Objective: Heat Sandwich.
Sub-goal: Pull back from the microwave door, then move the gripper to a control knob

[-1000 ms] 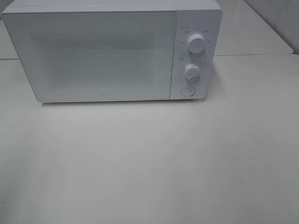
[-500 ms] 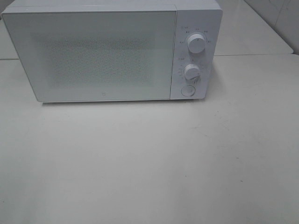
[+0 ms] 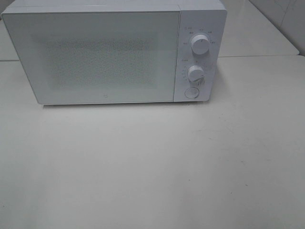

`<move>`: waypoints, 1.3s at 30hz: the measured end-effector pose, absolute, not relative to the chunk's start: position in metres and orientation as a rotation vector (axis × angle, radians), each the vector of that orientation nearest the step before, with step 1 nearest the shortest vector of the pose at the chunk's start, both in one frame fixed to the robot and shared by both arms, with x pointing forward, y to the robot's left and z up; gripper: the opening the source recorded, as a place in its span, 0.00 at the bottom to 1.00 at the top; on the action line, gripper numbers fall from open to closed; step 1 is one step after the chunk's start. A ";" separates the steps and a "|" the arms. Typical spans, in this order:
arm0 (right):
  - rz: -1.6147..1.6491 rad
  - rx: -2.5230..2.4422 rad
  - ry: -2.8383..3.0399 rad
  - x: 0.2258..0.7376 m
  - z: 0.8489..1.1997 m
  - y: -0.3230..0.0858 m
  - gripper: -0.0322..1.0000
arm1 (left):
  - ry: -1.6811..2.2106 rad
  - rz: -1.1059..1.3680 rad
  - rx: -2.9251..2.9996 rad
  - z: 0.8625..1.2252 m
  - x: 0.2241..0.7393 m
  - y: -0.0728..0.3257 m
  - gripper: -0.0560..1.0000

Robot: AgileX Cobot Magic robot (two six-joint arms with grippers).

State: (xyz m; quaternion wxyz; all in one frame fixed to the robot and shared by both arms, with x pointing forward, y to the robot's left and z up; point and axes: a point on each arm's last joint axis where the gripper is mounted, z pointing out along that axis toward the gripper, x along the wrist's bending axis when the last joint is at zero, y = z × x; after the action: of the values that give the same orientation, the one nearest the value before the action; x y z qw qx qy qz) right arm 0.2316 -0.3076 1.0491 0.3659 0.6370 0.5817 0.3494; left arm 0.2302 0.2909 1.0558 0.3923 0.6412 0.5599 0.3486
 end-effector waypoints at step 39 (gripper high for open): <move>0.898 1.637 1.495 0.232 1.049 -0.308 0.77 | 1.420 0.885 1.627 1.056 0.230 0.291 0.97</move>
State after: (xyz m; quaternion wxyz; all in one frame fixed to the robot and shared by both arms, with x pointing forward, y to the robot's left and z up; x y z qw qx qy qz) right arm 0.2316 -0.3076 1.0491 0.3659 0.6370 0.5817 0.3494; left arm 0.2300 0.2908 1.0558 0.3929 0.6410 0.5597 0.3486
